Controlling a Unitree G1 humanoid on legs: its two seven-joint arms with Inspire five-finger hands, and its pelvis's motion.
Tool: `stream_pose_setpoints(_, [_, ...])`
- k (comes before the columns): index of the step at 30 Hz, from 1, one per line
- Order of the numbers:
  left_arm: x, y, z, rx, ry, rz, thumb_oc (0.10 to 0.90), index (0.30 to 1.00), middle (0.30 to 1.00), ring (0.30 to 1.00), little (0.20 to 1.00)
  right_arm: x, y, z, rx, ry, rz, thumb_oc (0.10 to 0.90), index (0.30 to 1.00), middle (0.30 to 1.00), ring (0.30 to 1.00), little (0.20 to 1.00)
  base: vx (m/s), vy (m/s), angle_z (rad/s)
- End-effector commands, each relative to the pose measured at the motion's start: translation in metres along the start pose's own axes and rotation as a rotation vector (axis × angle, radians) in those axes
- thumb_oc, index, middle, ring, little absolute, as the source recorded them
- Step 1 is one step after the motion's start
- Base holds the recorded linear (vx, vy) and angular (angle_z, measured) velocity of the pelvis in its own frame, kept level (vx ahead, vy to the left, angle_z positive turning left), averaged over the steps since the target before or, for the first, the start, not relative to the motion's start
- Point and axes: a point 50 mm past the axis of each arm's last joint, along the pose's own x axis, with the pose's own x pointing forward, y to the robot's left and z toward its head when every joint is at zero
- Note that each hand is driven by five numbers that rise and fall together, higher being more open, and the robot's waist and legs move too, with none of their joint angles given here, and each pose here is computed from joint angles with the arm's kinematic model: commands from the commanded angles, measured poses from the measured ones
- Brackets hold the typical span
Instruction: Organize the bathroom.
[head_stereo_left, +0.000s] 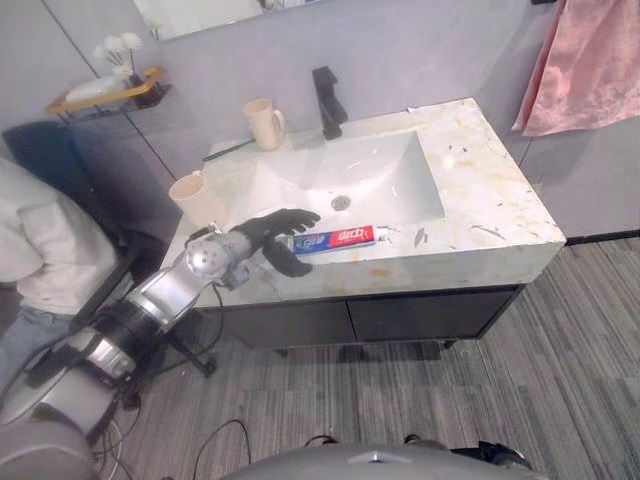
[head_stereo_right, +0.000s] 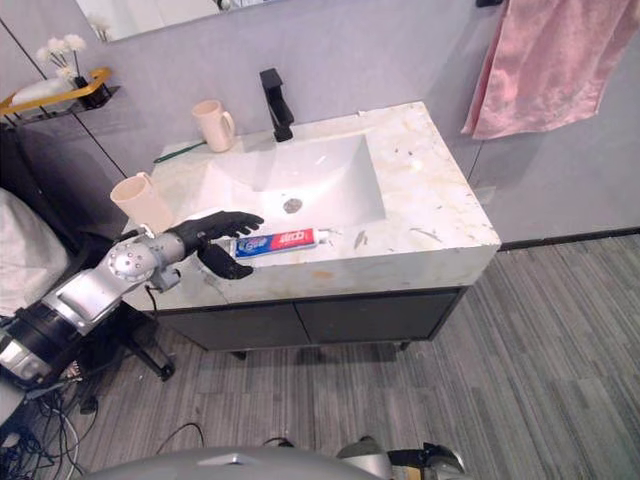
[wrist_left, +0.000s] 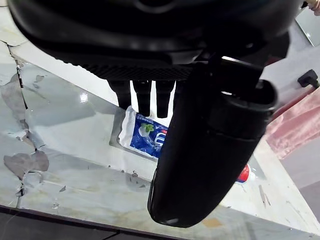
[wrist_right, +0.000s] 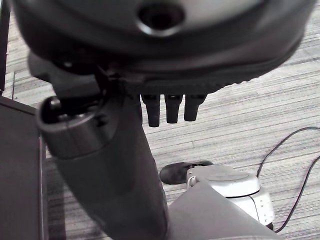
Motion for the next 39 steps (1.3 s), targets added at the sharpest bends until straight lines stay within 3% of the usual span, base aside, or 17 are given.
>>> stream_pose_setpoints(1, [-0.004, 0.085, 0.062, 0.106, -0.161, 0.286, 0.8, 0.9, 0.9, 0.9, 0.9, 0.001, -0.011, 0.01, -0.023, -0.027, -0.045, 0.8, 0.9, 0.9, 0.9, 0.9, 0.0, 0.0, 0.0])
stream_pose_setpoints(10, [-0.006, 0.092, 0.061, 0.141, -0.15, 0.309, 0.8, 0.9, 0.9, 0.9, 0.9, 0.001, -0.008, 0.017, -0.022, -0.048, -0.042, 0.8, 0.9, 0.9, 0.9, 0.9, 0.0, 0.0, 0.0])
stream_pose_setpoints(24, [0.004, 0.079, 0.063, 0.118, -0.142, 0.266, 0.8, 0.9, 0.9, 0.9, 0.9, 0.001, -0.008, 0.014, 0.003, -0.029, -0.053, 0.8, 0.9, 0.9, 0.9, 0.9, 0.0, 0.0, 0.0])
stream_pose_setpoints(26, [0.005, 0.077, 0.063, 0.123, -0.141, 0.259, 0.599, 0.599, 0.599, 0.599, 0.599, 0.001, -0.008, 0.011, 0.005, -0.022, -0.058, 0.8, 0.9, 0.9, 0.9, 0.9, 0.02, -0.005, 0.0])
stream_pose_setpoints(27, [0.006, 0.076, 0.063, 0.12, -0.141, 0.258, 0.584, 0.575, 0.575, 0.575, 0.575, 0.001, -0.008, 0.011, 0.006, -0.022, -0.058, 0.8, 0.9, 0.9, 0.9, 0.9, 0.0, 0.0, 0.0])
stream_pose_setpoints(28, [0.007, 0.075, 0.064, 0.126, -0.138, 0.255, 0.4, 0.3, 0.3, 0.3, 0.3, 0.001, -0.009, 0.011, 0.01, -0.02, -0.06, 0.8, 0.9, 0.9, 0.9, 0.9, 0.0, 0.0, 0.0])
stream_pose_setpoints(39, [0.01, 0.072, 0.062, 0.146, -0.106, 0.243, 0.4, 0.3, 0.3, 0.3, 0.3, 0.001, -0.009, 0.013, 0.03, -0.031, -0.065, 0.8, 0.9, 0.9, 0.9, 0.9, 0.0, 0.003, -0.04])
